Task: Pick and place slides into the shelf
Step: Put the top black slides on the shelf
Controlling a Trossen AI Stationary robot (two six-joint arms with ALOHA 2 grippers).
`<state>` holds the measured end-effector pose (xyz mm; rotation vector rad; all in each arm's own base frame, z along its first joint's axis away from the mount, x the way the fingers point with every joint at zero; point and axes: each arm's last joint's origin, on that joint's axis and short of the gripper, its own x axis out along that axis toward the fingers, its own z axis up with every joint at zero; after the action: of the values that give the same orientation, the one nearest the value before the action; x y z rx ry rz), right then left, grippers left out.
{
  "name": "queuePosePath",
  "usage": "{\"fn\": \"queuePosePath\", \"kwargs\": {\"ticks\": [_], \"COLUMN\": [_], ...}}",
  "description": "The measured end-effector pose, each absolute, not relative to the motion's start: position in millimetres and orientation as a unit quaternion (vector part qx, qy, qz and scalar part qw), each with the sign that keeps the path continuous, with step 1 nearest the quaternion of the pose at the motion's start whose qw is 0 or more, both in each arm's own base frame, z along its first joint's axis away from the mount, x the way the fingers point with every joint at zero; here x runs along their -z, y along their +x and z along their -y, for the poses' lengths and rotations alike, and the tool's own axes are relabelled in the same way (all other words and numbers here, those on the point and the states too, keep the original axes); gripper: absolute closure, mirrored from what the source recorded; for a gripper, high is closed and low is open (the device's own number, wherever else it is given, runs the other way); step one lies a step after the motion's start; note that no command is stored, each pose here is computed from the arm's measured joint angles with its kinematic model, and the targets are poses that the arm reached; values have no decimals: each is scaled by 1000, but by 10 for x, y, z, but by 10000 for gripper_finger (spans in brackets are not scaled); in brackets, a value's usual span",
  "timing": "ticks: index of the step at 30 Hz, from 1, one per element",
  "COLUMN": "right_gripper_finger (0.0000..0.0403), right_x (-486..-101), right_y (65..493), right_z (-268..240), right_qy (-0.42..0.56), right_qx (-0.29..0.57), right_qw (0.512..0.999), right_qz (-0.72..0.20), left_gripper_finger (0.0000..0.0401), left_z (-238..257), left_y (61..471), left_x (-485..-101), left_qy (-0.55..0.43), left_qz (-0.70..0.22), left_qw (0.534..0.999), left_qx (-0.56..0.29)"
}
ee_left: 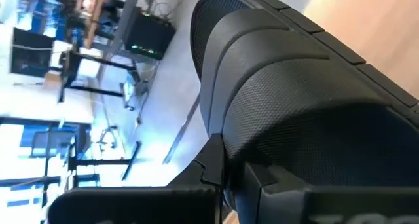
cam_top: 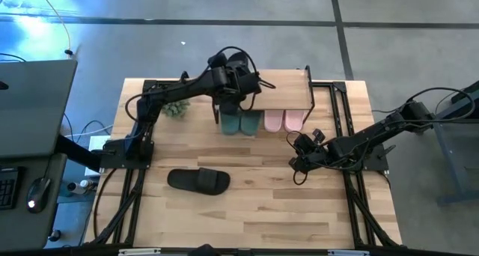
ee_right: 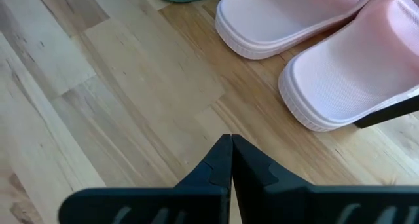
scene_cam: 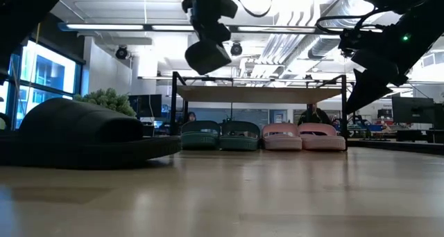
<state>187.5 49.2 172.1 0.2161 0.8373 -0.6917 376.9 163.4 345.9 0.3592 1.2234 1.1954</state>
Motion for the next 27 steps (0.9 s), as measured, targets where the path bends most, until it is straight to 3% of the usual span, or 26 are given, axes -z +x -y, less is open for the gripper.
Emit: {"fn": "queuePosePath", "kwargs": {"ticks": [5, 16, 27], "right_gripper_finger": [402, 402, 402], "right_x": [-1722, -1723, -1723], "right_y": [1878, 1880, 1888], "right_z": [-493, -493, -502], "right_qy": [104, 100, 115], "right_qx": [329, 328, 322], "right_qw": [851, 852, 852], "right_qz": [-396, -396, -396], "left_gripper_finger": [401, 401, 401], "left_z": [-1626, -1722, -1735], "left_y": [3808, 4017, 3935], "left_x": [-3423, -2995, -2965], "left_qy": [162, 209, 194], "left_qz": [-542, -577, -586], "left_qw": [644, 593, 574], "left_qx": [-515, -522, -539]}}
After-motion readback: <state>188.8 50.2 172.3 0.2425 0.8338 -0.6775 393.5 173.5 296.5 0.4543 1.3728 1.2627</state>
